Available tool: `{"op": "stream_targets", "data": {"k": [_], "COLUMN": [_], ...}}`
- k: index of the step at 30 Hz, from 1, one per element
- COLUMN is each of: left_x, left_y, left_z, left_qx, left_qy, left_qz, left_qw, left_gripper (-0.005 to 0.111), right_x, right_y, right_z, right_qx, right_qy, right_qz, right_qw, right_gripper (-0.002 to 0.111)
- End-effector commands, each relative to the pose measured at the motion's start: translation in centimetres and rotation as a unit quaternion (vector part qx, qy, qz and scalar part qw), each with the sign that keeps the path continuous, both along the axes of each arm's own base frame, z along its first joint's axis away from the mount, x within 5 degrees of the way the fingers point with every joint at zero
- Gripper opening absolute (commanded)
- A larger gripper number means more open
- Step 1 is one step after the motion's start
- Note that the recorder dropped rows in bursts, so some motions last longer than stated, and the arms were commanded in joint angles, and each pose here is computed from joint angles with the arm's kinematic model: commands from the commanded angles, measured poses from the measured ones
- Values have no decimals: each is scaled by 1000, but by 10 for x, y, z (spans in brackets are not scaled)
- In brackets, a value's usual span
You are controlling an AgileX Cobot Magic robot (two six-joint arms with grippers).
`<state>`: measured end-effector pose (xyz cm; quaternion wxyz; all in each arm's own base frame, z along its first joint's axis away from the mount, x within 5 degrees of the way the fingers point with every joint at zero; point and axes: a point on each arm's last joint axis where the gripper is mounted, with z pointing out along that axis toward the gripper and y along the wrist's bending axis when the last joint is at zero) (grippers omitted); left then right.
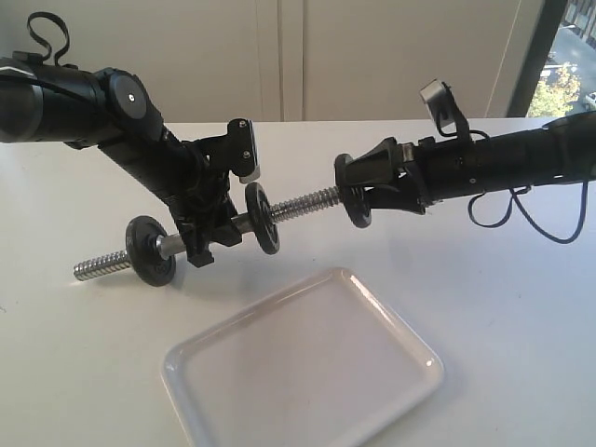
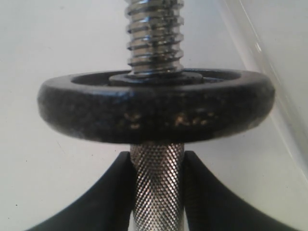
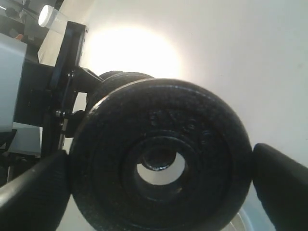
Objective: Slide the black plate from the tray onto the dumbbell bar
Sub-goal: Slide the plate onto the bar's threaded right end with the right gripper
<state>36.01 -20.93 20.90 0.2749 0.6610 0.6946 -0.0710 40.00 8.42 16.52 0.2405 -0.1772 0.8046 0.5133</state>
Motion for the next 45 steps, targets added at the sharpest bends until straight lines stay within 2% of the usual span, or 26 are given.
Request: {"op": "stream_targets", "data": {"k": [1,29,45], "left_x": [2,2,3], "left_y": [-1,-1,-1], "left_z": [31,31,32], "left_qx": [-48,-49,-52], "left_qy": [-41,-43,-48], "left_qz": [25,26,30], "left_qw": [998,998,997], "left_gripper": [0,0,0], "right_x": [1,9,7], "right_y": [7,14,38], "right_z": [20,7,4], "right_qx": [50,43,57], "right_qy": [-15,12,15], "right_qz": [-2,8,26], "right_qw": [999,999,998], "right_gripper": [0,0,0]}}
